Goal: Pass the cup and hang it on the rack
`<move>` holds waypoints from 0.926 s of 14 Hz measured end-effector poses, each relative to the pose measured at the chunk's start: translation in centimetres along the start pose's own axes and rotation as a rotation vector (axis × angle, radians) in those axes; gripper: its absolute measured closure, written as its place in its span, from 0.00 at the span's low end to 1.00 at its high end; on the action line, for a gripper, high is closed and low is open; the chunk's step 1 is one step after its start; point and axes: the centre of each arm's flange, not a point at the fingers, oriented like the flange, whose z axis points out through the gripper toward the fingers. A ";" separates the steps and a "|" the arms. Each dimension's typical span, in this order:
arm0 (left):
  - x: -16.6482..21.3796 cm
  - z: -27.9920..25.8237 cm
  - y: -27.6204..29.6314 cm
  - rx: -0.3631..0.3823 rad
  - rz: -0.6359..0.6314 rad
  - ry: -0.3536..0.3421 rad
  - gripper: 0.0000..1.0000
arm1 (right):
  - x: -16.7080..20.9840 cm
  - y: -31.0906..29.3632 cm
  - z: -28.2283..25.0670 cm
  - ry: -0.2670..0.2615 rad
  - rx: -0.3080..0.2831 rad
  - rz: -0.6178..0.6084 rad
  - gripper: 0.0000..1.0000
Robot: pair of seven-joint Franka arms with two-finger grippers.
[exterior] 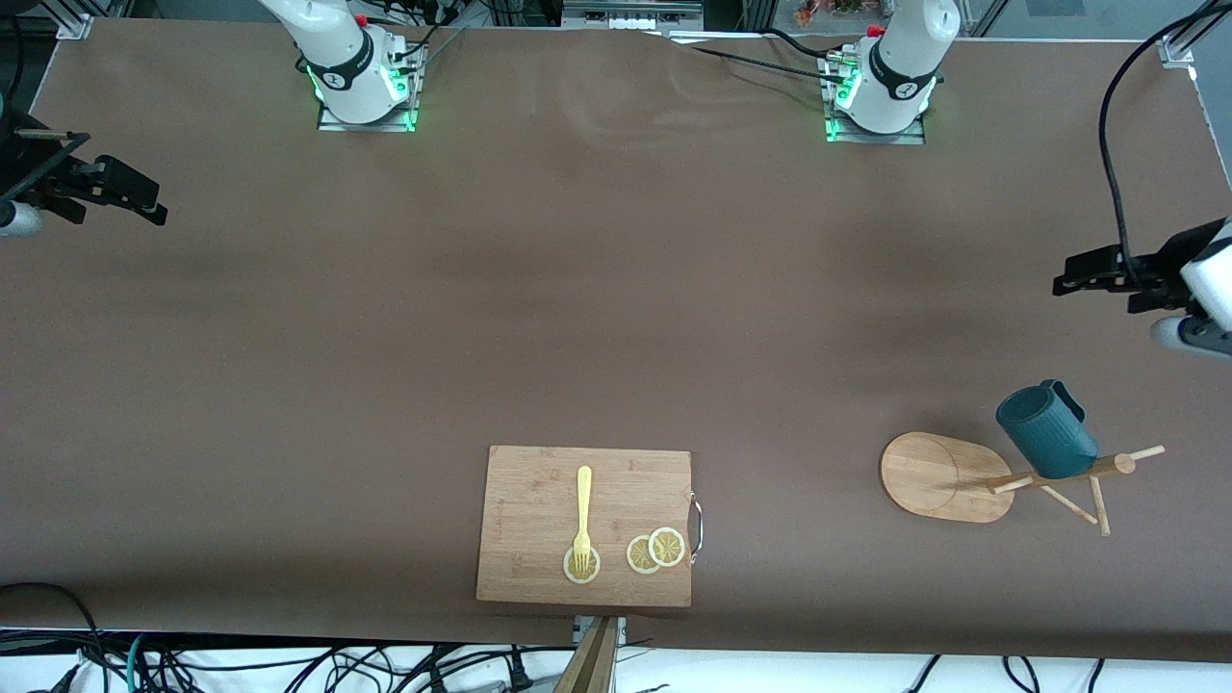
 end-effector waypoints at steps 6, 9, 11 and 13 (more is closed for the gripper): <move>-2.2 -4.3 4.4 0.087 -0.028 0.050 0.00 | 0.1 -1.2 -0.5 -0.003 -0.001 -0.022 0.00; -1.7 -3.4 6.0 0.083 -0.040 0.037 0.00 | 0.0 -1.6 -0.4 -0.011 -0.001 -0.029 0.00; -1.4 -3.1 7.3 0.081 -0.035 0.032 0.00 | -0.1 -1.6 -0.4 -0.016 -0.001 -0.028 0.00; -1.3 -3.0 8.1 0.080 -0.026 0.030 0.00 | 0.0 -1.6 -0.3 -0.018 -0.001 -0.028 0.00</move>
